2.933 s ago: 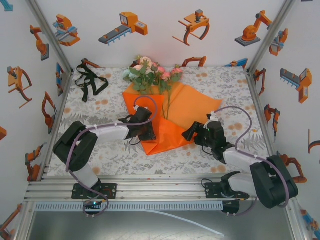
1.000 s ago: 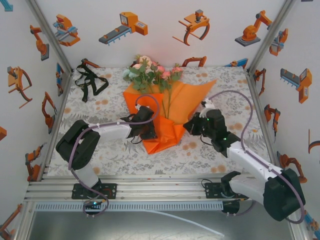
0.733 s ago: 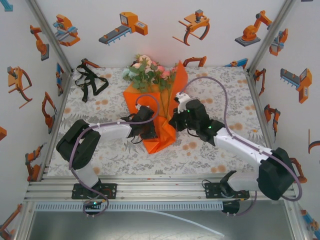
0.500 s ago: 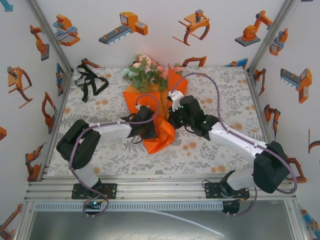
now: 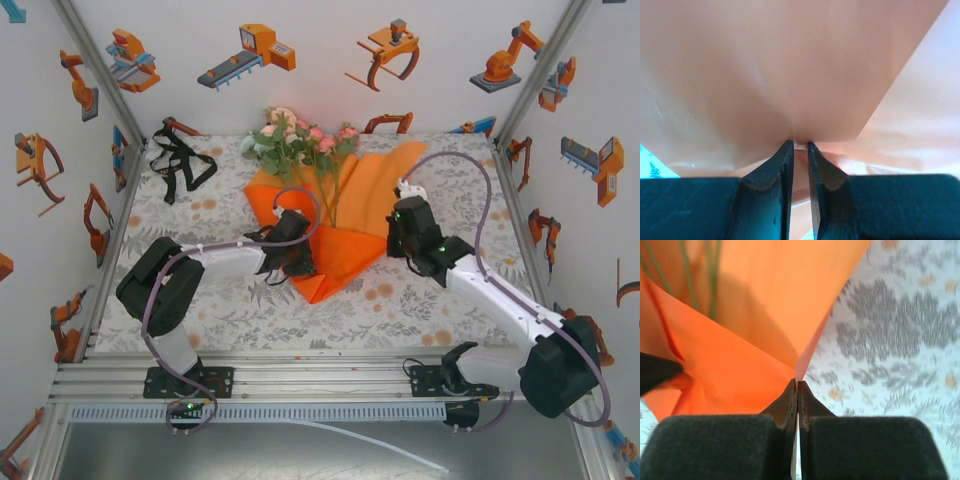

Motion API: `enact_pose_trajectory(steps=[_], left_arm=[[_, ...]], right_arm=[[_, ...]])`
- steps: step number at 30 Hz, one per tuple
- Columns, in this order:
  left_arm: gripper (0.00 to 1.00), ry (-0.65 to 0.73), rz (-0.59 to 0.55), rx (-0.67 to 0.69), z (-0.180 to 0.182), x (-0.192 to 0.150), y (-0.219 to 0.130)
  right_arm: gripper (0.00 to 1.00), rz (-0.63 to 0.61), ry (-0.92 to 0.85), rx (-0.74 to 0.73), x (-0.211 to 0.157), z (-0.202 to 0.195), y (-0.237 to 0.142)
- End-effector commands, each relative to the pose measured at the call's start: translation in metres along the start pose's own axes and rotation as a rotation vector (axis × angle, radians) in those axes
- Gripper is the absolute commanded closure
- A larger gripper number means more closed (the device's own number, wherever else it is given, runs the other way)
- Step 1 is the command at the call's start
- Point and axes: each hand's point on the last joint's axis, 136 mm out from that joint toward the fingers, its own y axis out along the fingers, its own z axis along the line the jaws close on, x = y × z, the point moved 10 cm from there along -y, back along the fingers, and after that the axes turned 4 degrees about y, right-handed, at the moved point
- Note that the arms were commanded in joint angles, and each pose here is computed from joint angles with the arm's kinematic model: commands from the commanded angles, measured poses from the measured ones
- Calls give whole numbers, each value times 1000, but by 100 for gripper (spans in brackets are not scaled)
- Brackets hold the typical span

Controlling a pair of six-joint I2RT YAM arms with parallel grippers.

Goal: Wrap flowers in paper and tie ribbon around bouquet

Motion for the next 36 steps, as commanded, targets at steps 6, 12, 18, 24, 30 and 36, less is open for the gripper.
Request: enact_pose_trajectory(steps=[6,12,18,24,30,36], left_arm=[[77,37,67,105,11,-10,11],[77,52,78,88,9,-9,13],[78,60,85,86,8,-9,15],[78,62,88,92,8,-9,16],[78,63,83,92,9,-9,15],[77,50,65,73,8,-5,6]], right_arm=[[98,51,129,-49,-35,-22,5],[100,23,-38,97,-15,1,1],[100,-84,-453,199,7,69,-14],[100,-27,-630,516,15,142,-4],[100,89,-579,750,1,178,24],[100,128,-580,701,-12,171,42]])
